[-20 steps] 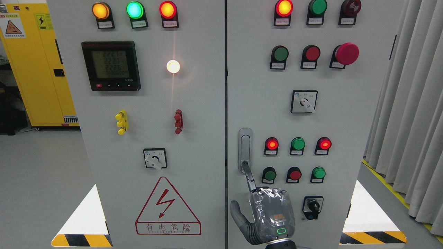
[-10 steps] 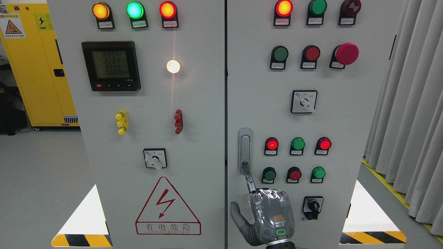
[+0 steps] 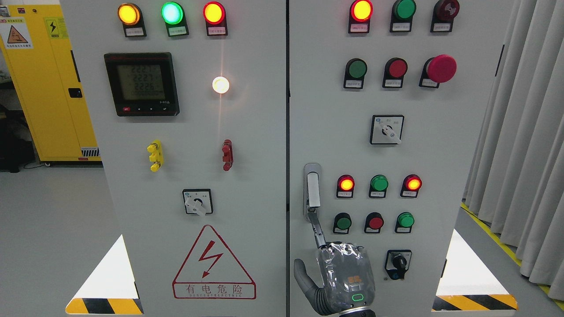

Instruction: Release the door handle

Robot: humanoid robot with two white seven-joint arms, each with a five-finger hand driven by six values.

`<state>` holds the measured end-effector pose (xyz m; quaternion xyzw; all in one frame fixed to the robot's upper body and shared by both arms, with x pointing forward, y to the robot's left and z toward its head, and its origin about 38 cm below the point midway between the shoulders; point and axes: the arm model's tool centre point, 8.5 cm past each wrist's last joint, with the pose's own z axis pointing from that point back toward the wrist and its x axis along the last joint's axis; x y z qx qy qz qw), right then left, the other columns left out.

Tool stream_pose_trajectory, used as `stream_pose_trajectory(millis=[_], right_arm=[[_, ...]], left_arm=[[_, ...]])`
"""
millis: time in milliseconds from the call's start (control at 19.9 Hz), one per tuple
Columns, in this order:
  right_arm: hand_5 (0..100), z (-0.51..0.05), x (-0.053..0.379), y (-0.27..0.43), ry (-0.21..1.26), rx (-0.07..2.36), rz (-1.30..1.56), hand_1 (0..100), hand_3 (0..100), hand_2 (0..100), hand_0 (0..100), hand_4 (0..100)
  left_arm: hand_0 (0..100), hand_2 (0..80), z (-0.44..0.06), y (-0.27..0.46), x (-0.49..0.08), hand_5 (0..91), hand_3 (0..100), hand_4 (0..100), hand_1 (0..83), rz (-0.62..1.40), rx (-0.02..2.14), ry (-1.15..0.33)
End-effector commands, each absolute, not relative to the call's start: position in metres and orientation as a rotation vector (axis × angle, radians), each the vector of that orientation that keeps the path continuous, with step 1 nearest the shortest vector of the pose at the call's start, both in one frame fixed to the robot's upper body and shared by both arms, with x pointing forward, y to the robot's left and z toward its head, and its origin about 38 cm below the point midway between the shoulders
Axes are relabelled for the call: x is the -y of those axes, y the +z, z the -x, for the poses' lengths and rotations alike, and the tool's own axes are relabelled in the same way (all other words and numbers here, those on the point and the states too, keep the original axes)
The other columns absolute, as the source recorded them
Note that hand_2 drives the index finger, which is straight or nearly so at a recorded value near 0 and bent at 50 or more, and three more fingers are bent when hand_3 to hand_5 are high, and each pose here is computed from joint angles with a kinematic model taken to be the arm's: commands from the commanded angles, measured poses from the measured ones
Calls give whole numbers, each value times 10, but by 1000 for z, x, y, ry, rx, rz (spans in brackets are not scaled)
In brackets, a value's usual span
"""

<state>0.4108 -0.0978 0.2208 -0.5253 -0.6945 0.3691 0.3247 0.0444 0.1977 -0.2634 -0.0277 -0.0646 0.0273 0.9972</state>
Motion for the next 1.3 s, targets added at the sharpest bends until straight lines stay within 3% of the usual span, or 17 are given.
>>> stream_pose_trajectory(millis=[0, 952, 1053, 1103, 1203, 1253], right_arm=[[1000, -410, 98, 217, 971, 1813, 1373, 397, 1000, 54, 538, 1000], [1000, -395, 99, 235, 907, 1886, 1403, 401, 1000, 85, 543, 1000], [1000, -390, 102, 236, 894, 1890, 1403, 405, 1000, 222, 548, 1000], [1000, -388, 103, 236, 891, 1889, 1403, 410, 1000, 371, 567, 1000], [1000, -387, 106, 236, 878, 1892, 1389, 438, 1000, 531, 706, 1000], [1000, -386, 109, 236, 855, 1895, 1361, 446, 1000, 565, 743, 1000]], left_arm=[[120, 0, -44, -263, -198, 0, 0, 0, 556, 55, 129, 55], [120, 0, -44, -263, -198, 0, 0, 0, 556, 55, 129, 55], [120, 0, -44, -263, -198, 0, 0, 0, 556, 55, 129, 55], [120, 0, -44, -263, -198, 0, 0, 0, 556, 55, 130, 54], [120, 0, -44, -263, -198, 0, 0, 0, 556, 55, 129, 55], [120, 0, -44, -263, -198, 0, 0, 0, 556, 55, 129, 54]])
